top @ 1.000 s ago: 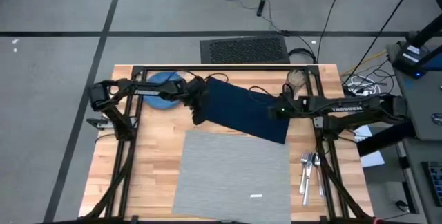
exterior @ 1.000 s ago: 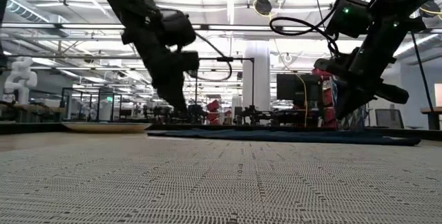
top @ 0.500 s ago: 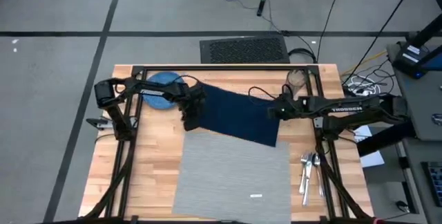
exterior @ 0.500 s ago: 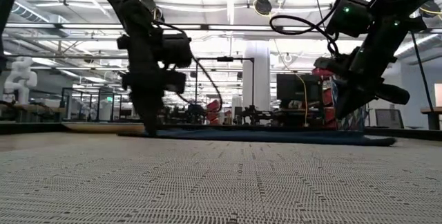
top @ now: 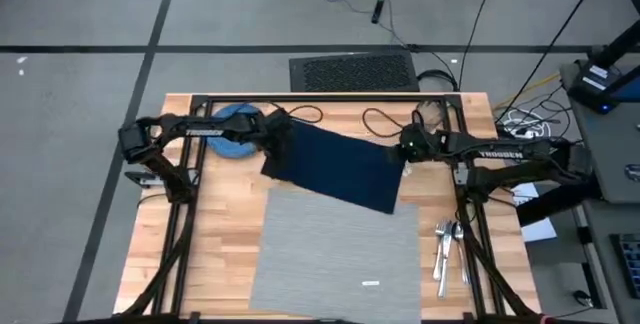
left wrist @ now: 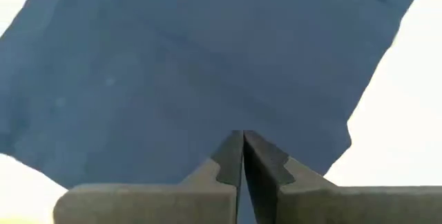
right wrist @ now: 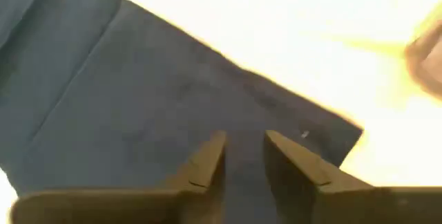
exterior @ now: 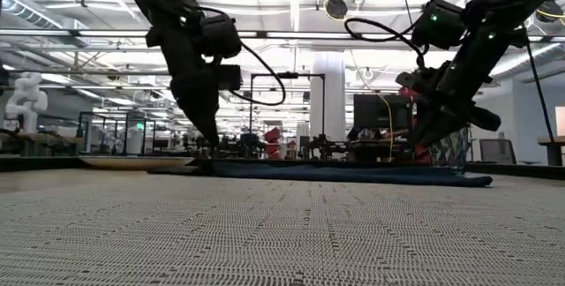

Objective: Set table place
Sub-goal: Fold the dark blue napkin

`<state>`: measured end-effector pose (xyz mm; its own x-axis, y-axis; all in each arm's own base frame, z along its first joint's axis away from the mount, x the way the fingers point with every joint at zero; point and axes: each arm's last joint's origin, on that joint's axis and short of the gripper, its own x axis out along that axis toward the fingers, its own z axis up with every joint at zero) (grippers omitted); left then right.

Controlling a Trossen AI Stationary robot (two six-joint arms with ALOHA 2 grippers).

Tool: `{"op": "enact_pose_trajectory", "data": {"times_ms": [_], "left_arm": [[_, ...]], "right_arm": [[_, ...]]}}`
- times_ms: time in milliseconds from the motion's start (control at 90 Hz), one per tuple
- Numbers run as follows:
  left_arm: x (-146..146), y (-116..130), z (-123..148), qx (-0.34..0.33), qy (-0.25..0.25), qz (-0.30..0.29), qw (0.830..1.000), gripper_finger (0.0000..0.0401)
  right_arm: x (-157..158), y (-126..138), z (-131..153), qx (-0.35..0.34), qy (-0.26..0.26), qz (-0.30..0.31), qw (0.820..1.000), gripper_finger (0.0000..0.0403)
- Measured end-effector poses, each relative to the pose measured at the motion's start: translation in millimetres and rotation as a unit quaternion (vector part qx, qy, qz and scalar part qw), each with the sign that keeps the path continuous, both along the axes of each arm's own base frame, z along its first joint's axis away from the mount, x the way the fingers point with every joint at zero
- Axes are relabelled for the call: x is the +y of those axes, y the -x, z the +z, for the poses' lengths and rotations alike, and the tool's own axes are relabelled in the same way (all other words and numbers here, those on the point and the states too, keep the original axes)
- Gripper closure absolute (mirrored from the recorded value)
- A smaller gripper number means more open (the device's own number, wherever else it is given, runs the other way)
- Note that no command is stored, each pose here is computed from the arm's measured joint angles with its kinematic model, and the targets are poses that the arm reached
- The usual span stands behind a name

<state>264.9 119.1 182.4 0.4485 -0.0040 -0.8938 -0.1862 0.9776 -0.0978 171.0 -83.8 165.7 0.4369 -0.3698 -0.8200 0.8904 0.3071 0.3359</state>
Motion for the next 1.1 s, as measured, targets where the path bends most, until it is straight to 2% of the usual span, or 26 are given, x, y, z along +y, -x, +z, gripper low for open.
{"op": "enact_pose_trajectory", "data": {"times_ms": [167,500,689,778,922,1100], "left_arm": [[0.4,0.9,0.1,0.002,0.001,0.001,1.0,0.0401],[0.6,0.6,0.4,0.0,-0.005,-0.01,1.0,0.0401],[0.9,0.6,0.7,0.0,-0.006,-0.011,1.0,0.0401],[0.9,0.5,0.8,0.0,-0.006,-0.011,1.0,0.0401],[0.9,0.5,0.8,0.0,-0.007,-0.014,1.0,0.0401],[0.8,0.7,0.7,0.001,-0.007,-0.014,1.0,0.0401]], "right_arm": [[-9.9,2.9,-10.1,0.019,-0.044,0.014,0.999,0.0256],[-11.4,1.5,-23.0,0.059,-0.061,0.022,0.996,0.0272],[-11.5,-0.1,-23.1,0.051,-0.065,0.036,0.996,0.0274],[-10.8,-0.3,-23.2,0.047,-0.073,0.041,0.995,0.0298],[-10.6,-1.0,-23.0,0.044,-0.072,0.042,0.996,0.0387],[-12.6,-2.9,-20.2,0.029,-0.058,0.024,0.998,0.0401]]}}
